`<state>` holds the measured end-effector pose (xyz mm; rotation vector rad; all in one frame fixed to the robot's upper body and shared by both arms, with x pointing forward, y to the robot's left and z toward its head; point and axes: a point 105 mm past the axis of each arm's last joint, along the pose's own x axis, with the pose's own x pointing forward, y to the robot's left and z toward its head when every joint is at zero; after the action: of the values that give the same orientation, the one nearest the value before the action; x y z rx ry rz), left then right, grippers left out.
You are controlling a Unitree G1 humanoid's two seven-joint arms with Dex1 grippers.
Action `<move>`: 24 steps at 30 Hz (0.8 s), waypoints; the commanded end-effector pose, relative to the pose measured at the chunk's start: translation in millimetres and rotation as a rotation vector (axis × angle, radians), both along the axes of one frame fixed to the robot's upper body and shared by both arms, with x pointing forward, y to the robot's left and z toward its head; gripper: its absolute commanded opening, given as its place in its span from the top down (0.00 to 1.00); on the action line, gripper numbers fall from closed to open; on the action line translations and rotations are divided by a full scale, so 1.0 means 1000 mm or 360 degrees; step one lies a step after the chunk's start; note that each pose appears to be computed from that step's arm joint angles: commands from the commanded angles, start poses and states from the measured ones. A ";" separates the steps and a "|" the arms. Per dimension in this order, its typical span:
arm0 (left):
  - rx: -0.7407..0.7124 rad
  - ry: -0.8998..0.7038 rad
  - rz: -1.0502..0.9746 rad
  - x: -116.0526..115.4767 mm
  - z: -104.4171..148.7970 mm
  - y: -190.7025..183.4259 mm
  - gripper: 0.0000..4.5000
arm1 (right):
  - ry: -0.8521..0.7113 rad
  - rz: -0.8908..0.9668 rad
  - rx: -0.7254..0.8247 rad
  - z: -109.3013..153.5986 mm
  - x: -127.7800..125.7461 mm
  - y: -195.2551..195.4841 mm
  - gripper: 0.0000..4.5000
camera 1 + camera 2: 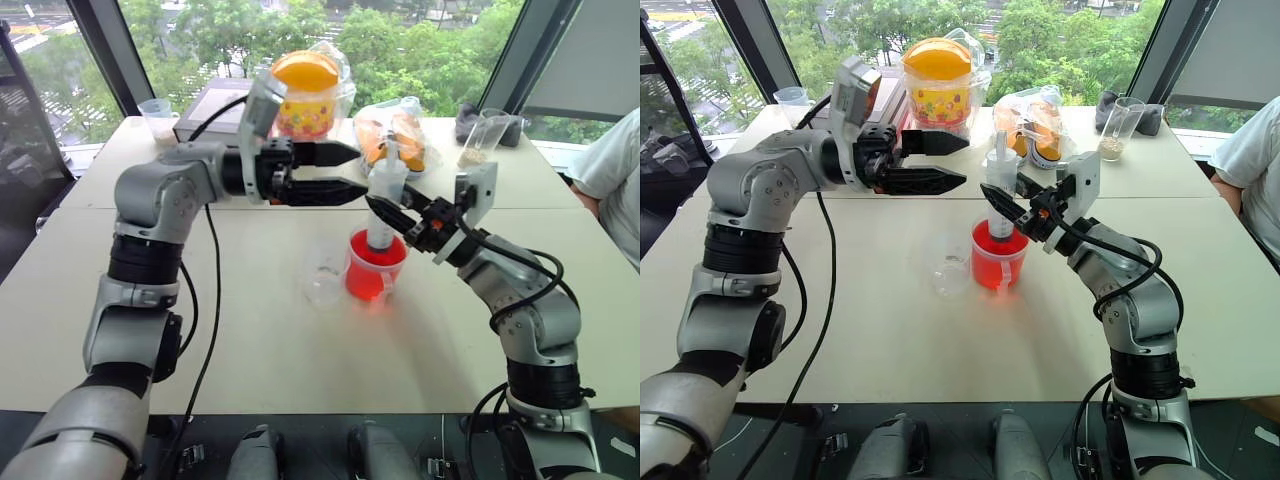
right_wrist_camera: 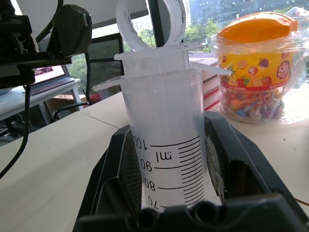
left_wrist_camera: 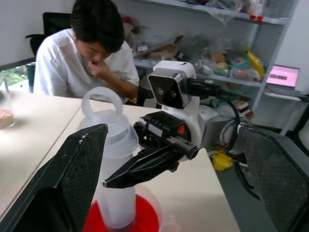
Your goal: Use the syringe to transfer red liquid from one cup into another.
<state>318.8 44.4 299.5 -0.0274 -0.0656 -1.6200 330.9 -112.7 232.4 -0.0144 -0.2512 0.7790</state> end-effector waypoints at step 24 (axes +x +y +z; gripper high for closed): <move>-0.0025 -0.0099 -0.0119 0.001 0.004 -0.040 0.41 | -0.0105 0.0085 -0.0004 0.014 -0.018 0.013 0.68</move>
<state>327.7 11.2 295.7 -0.0237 -0.0992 -1.6572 321.2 -102.8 231.9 -0.0152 -0.2508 0.8159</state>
